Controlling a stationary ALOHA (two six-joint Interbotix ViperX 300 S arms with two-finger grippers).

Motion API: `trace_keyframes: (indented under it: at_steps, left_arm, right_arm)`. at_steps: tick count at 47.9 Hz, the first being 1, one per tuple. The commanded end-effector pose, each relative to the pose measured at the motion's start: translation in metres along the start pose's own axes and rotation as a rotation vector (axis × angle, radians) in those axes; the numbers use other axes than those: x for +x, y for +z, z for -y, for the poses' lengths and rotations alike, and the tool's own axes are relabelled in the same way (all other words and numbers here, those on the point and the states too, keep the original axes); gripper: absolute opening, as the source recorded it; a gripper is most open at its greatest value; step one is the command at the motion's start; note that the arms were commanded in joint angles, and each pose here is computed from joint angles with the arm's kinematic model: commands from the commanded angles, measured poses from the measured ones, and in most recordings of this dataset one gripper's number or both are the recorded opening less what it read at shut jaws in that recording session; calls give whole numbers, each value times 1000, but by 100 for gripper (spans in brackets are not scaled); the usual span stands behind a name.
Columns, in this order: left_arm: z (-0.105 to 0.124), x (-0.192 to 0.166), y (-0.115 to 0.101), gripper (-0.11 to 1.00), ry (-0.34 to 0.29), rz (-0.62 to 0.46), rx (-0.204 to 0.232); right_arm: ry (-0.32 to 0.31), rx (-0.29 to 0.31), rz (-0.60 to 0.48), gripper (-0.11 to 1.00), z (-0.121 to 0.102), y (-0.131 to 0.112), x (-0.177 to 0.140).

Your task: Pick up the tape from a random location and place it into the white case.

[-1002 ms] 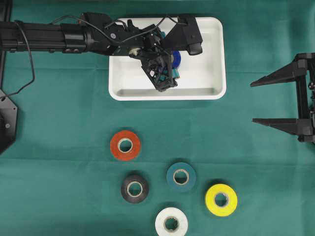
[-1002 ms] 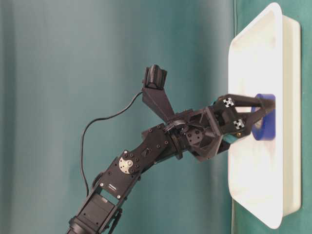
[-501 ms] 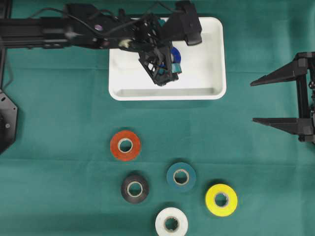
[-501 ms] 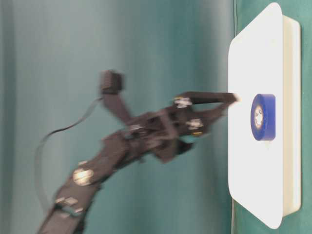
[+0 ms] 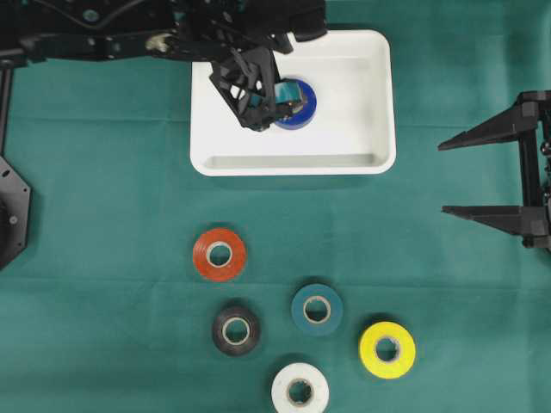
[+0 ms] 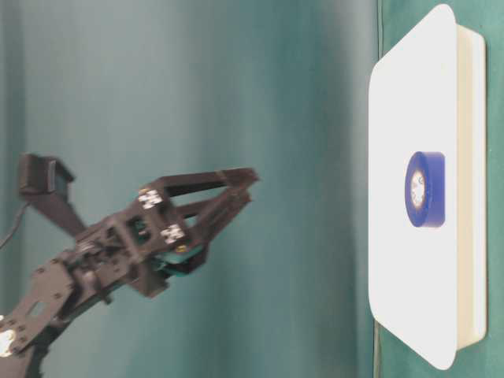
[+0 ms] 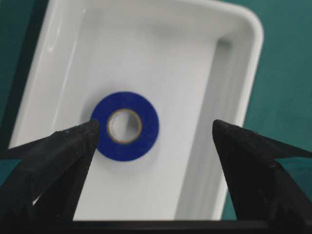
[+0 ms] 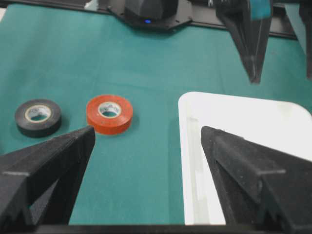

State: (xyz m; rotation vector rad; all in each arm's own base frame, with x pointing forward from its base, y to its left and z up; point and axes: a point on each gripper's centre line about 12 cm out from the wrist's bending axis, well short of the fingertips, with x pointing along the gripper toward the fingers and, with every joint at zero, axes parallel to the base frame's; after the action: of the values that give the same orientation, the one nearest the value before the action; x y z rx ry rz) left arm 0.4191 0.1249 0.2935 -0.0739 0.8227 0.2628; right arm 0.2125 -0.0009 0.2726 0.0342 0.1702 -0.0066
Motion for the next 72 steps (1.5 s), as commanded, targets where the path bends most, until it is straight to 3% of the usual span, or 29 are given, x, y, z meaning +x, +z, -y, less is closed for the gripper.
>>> trace_keyframes:
  at_steps: [1,11,24,31,43,72]
  left_arm:
    - [2,-26,16,96,-1,74,5]
    - [17,-27,10,96,-26,70,27]
    - [86,-33,2,96,-144,111,135]
    - [106,-38,-3,96,-183,140,164]
    - [97,-58,-23,96,-178,151,162]
    - [52,-146,-94,96,-137,396,93]
  right_arm:
    - [1,2,32,89,0,13,1]
    - [0,-1,34,89,0,14,1]
    - [0,-1,37,89,0,16,1]
    - [0,0,34,89,0,16,1]
    - [0,3,35,89,0,16,1]
    - [-1,3,26,89,0,17,-2]
